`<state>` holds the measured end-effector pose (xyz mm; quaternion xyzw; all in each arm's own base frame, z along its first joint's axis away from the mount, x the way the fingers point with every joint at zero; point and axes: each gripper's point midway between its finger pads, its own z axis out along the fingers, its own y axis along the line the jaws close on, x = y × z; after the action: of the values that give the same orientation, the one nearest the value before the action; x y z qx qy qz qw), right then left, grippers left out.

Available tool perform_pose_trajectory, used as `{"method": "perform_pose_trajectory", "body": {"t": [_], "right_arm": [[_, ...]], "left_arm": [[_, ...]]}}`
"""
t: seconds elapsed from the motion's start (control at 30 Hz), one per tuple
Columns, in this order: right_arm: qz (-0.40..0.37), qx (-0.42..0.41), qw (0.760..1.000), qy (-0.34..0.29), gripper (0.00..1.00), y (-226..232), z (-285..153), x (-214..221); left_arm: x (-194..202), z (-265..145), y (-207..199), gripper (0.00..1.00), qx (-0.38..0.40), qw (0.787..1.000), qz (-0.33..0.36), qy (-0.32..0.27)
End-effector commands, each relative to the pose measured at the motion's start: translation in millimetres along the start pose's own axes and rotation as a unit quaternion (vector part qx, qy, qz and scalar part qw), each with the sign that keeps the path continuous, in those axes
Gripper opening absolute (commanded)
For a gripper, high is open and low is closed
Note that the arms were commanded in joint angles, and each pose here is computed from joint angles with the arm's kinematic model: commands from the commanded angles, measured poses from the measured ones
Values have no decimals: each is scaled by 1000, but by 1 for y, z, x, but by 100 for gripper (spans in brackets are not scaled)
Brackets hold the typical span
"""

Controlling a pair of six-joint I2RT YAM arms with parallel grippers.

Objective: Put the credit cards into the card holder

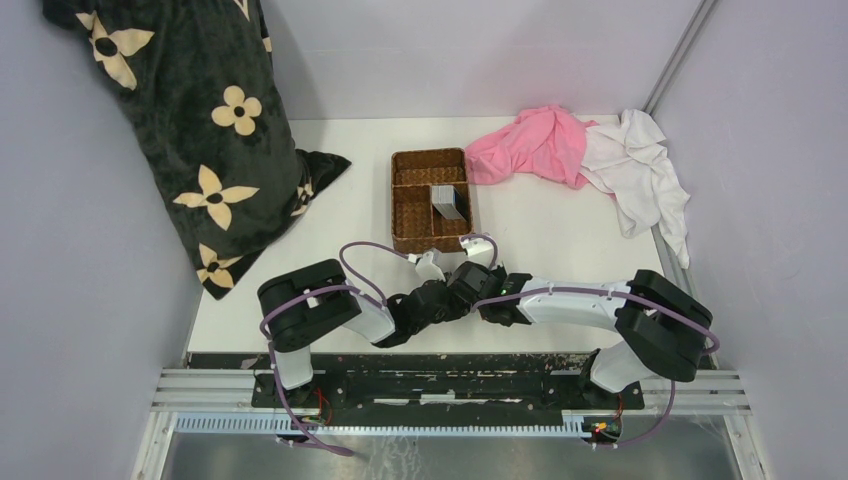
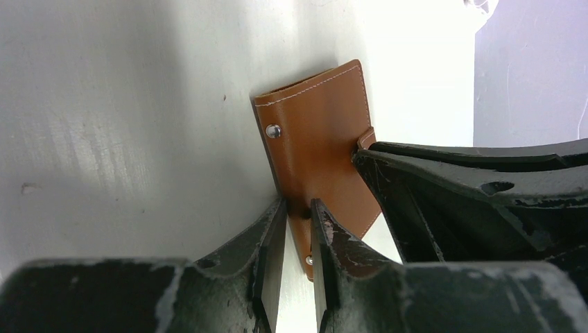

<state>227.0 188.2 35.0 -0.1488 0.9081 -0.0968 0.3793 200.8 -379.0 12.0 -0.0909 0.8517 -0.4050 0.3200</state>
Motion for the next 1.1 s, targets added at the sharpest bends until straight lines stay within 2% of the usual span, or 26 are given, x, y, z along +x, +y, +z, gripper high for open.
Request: {"method": "perform_pose_trajectory", "body": {"t": [0.0, 1.07], "right_arm": [[13, -4, 1000, -17, 14, 8, -2, -15], [45, -10, 999, 5, 9, 4, 3, 19]], "left_arm": [[50, -33, 130, 30, -195, 970, 98, 109], [50, -32, 132, 29, -198, 969, 98, 113]]}}
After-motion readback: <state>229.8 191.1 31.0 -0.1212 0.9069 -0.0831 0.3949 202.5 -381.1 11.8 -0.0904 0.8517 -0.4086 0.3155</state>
